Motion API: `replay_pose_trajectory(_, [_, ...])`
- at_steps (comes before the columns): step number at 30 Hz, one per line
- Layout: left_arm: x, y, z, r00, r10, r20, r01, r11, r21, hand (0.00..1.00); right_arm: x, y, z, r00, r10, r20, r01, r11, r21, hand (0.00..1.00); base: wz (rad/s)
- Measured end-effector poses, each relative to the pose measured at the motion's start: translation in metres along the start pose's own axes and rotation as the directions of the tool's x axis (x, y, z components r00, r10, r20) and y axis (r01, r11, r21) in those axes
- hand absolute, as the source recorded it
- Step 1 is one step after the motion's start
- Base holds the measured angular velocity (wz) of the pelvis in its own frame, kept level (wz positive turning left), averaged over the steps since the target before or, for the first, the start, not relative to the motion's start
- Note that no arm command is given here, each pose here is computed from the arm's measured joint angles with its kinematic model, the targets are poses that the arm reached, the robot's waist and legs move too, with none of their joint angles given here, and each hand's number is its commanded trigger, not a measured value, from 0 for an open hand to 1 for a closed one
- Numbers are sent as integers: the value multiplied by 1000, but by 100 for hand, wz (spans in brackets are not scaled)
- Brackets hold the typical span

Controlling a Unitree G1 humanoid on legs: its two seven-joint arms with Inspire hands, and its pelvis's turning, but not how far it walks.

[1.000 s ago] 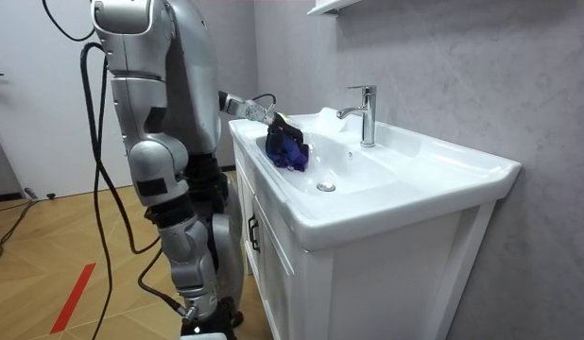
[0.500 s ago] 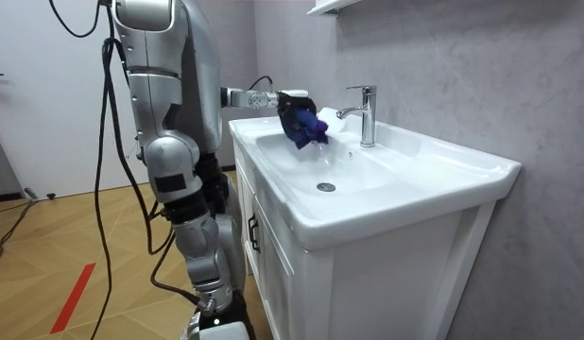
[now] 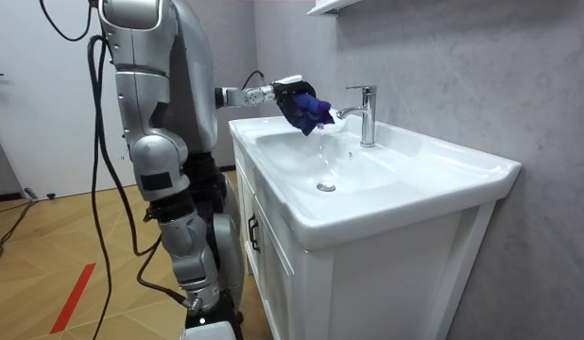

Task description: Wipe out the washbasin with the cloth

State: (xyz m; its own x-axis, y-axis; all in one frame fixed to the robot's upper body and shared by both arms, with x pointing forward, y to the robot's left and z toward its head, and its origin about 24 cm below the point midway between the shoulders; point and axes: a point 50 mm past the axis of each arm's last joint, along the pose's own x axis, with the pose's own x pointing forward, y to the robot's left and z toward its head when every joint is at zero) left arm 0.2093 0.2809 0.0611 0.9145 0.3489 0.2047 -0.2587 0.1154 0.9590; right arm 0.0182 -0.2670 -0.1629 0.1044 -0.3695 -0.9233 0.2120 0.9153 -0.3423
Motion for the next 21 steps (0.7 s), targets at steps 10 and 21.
replay_pose_trajectory(10, [-8, -8, -34, 987, -32, -160, 41, 998, 55, 100, -1, -11, -14, 998, -32, -53, 35, 998, 50, 0, -1])
replay_pose_trajectory(21, [-26, -12, -70, 946, -67, -317, 104, 990, 99, 100, -1, -19, -14, 996, -55, -68, 61, 994, 93, 0, 2])
